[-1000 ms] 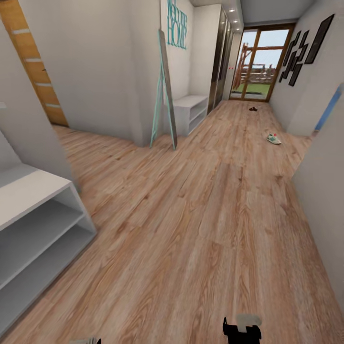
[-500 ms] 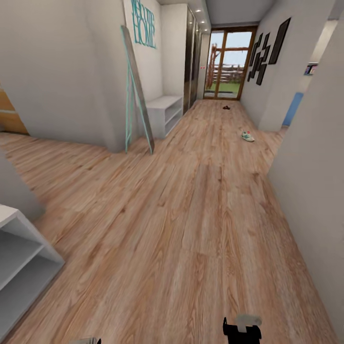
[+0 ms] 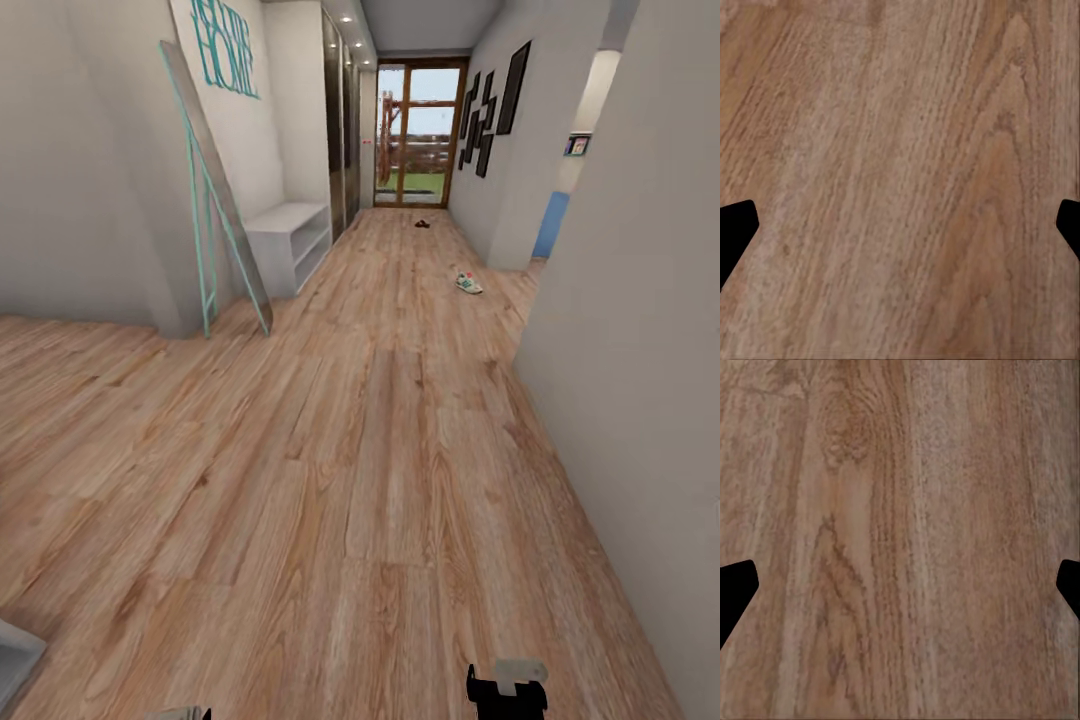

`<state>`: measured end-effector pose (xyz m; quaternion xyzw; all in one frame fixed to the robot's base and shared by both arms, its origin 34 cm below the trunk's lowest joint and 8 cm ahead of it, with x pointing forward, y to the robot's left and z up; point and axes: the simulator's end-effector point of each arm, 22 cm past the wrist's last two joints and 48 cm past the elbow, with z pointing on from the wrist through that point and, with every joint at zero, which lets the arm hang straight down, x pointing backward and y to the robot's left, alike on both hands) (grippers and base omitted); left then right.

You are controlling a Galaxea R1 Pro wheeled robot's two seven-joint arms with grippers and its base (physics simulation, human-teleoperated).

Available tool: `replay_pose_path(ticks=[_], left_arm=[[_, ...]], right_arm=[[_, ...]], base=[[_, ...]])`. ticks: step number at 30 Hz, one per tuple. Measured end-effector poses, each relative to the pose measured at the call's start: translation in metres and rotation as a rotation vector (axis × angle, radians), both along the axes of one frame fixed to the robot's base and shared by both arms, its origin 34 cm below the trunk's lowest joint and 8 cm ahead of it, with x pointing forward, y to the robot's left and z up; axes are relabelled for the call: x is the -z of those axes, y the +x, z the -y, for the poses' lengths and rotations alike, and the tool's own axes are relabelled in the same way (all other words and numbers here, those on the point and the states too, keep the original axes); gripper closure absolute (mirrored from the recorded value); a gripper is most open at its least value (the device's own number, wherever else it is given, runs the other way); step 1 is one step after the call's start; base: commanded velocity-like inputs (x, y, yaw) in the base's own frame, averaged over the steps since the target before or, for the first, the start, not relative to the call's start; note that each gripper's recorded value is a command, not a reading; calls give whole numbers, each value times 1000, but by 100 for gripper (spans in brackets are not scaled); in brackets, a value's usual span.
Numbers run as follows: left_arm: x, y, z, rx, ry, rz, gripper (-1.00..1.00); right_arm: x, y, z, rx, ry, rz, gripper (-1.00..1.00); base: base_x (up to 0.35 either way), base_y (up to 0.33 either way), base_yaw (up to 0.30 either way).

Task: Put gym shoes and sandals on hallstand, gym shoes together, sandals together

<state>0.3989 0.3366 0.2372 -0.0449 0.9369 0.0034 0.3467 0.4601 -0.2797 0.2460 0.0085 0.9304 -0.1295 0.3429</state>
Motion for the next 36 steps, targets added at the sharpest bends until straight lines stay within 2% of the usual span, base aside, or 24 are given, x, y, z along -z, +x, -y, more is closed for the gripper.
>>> replay_pose_path(ticks=[9,36], left_arm=[[0,0,0,0,0,0,-100],[0,0,-2,-2,2,1,-100]], right_arm=[[0,0,2,-1,-3,0,-100],[0,0,0,-7,-1,0,-100]], base=[[338,0,-67],[338,0,-3]])
